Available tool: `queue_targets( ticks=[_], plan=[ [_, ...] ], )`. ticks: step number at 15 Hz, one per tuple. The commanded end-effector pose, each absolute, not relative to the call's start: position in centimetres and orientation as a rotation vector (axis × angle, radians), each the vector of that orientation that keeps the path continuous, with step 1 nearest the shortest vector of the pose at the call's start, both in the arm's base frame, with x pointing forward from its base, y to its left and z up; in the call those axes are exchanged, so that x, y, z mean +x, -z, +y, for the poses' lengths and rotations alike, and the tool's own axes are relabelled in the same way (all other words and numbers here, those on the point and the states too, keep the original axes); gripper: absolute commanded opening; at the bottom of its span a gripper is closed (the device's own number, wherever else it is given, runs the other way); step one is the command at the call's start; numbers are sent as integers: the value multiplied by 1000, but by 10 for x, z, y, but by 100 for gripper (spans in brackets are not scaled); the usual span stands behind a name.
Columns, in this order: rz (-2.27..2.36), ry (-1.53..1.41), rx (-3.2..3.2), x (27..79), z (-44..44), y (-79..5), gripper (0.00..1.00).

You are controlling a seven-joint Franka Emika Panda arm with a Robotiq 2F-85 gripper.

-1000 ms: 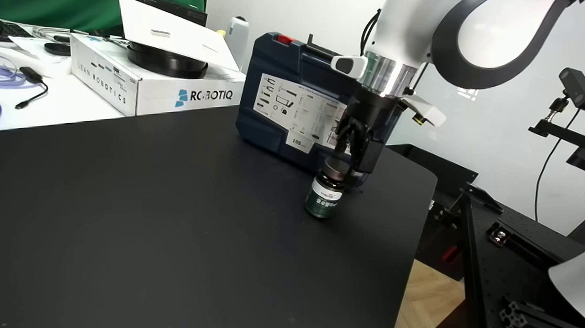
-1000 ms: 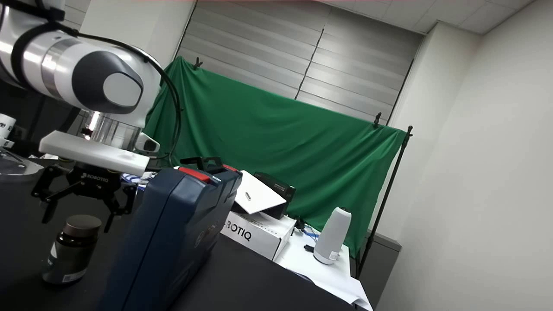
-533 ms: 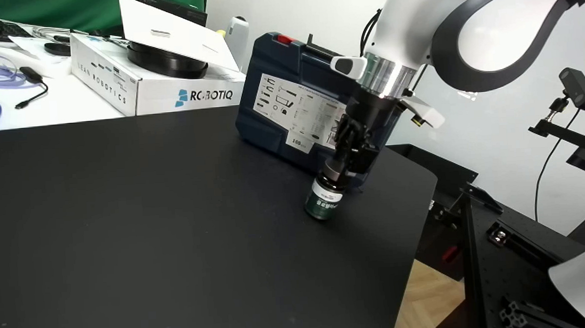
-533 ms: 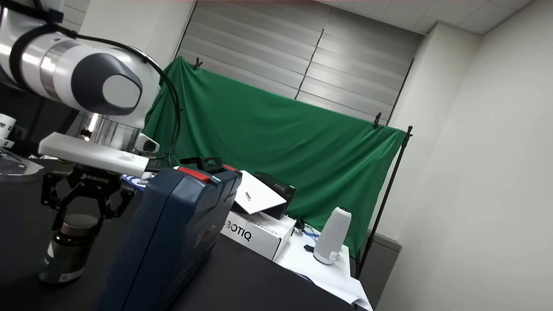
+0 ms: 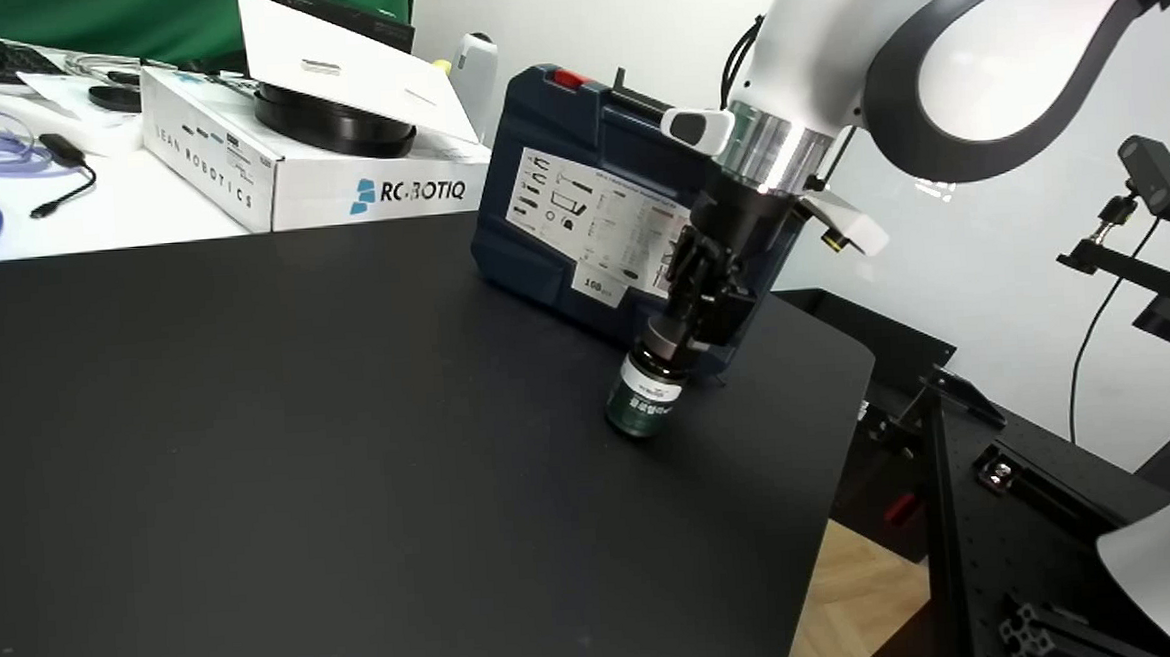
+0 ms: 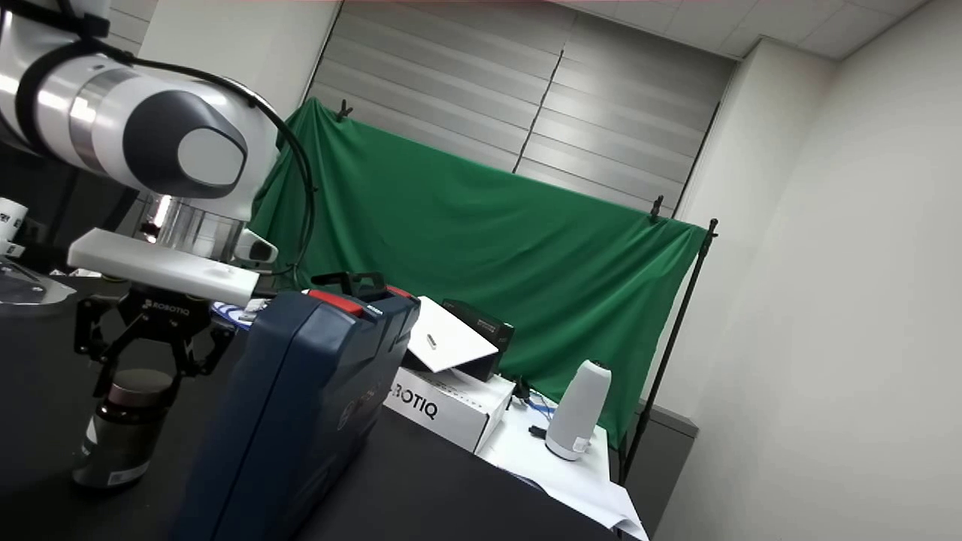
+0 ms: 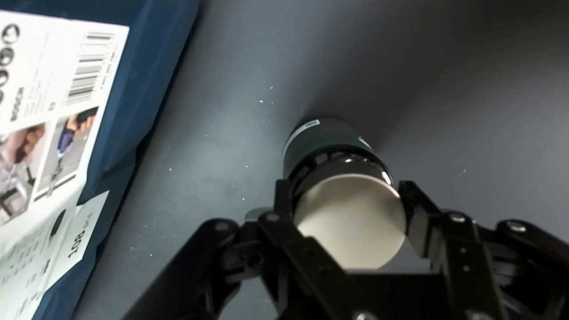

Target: Move the bottle to the right

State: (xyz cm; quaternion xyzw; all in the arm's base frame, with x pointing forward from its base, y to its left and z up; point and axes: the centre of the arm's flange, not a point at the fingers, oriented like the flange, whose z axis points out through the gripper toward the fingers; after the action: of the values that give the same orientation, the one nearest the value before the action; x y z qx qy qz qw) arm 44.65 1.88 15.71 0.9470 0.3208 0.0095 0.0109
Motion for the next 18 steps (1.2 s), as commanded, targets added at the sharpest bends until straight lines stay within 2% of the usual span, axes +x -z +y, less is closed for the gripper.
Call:
queue_targets(
  ticks=[1,10,17,18],
  plan=[
    [979,-73,2962,449,25,-178,36],
    [1059,-260,2864,465,57,-250,36],
    [1120,-349,2801,508,78,-283,36],
    [1137,-355,2805,490,73,-273,36]
  ],
)
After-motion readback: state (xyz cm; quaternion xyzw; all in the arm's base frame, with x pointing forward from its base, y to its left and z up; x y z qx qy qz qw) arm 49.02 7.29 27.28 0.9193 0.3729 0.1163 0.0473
